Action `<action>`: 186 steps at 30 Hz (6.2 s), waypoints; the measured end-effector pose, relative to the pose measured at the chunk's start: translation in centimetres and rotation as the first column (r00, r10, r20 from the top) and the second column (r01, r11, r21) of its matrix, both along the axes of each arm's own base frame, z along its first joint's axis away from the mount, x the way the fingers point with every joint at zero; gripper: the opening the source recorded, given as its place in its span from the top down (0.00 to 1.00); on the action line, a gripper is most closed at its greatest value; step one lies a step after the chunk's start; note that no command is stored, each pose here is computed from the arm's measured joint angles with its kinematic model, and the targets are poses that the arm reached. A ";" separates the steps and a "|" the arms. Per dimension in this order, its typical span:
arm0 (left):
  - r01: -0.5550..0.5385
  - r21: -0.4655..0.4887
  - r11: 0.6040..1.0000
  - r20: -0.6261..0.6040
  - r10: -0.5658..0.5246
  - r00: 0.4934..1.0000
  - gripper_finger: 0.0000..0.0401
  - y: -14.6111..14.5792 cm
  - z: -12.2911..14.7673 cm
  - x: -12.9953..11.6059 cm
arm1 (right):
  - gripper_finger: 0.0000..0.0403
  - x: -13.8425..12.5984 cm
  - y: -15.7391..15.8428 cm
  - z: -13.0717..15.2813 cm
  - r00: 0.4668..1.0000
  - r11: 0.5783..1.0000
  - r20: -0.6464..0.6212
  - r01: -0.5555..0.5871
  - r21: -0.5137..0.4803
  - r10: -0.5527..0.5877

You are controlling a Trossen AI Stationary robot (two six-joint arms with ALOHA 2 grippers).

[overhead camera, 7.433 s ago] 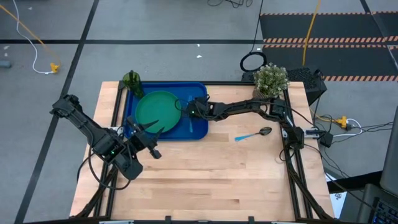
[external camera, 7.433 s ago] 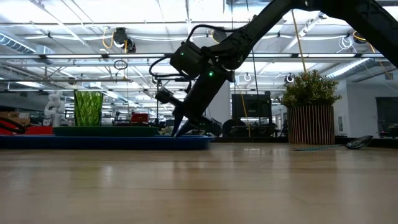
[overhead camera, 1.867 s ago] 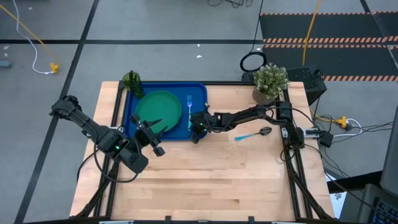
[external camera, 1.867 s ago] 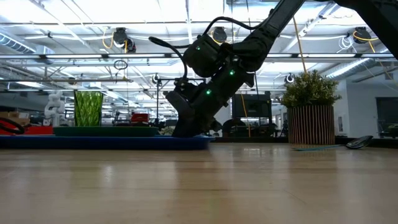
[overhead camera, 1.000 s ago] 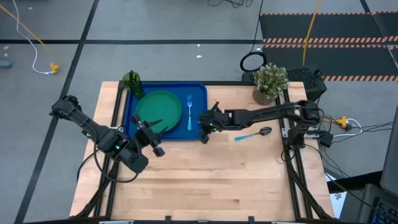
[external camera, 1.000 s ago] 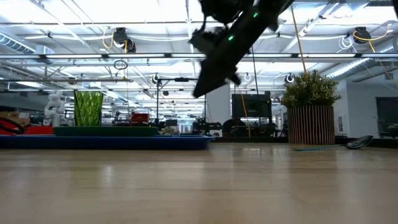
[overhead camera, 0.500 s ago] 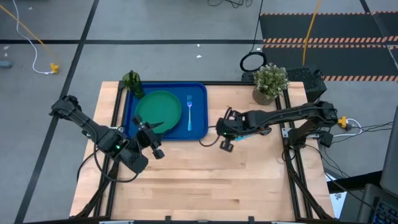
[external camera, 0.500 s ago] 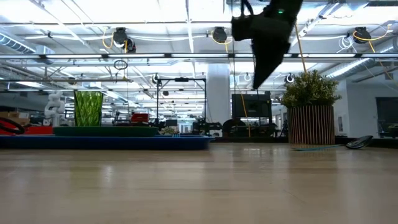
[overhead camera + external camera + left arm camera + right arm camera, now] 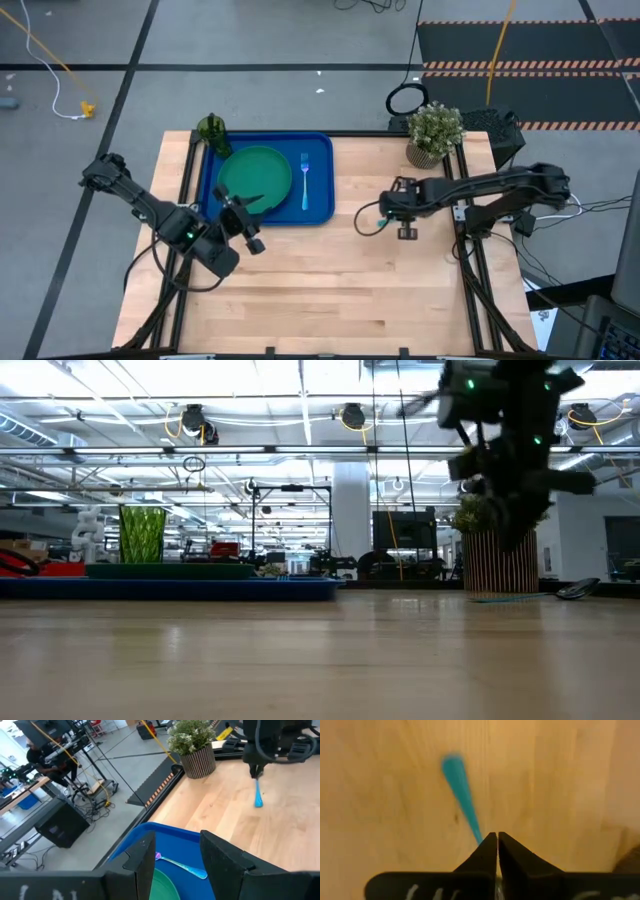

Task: Pick and place plate/cup/fork/spoon on tray
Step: Put the blue spoon on the blue serving tray to the right of the blue fork

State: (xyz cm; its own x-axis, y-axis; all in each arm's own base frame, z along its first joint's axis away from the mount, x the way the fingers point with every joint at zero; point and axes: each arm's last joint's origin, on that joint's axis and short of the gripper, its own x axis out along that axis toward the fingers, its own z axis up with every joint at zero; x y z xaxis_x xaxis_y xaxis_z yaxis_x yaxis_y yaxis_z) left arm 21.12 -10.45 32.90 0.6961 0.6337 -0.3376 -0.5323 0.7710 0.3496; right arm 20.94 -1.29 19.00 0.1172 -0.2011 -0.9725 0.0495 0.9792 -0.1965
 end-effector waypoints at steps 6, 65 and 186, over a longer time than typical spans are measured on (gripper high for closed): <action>-0.033 -0.031 0.999 0.028 0.034 0.999 0.61 0.4 0.0 0.2 | 0.86 -2.2 -0.8 -1.7 0.997 0.997 -0.061 -0.045 0.062 0.049; -0.029 -0.204 0.979 0.143 0.059 0.988 0.61 0.9 -1.4 2.7 | 0.99 1.2 0.7 -4.6 0.963 0.990 -0.244 -0.132 -0.053 0.116; 0.211 -0.256 0.943 0.403 -0.094 0.911 0.93 2.4 -8.6 16.8 | 1.00 5.7 10.8 1.1 0.943 0.234 0.104 0.029 -0.972 0.317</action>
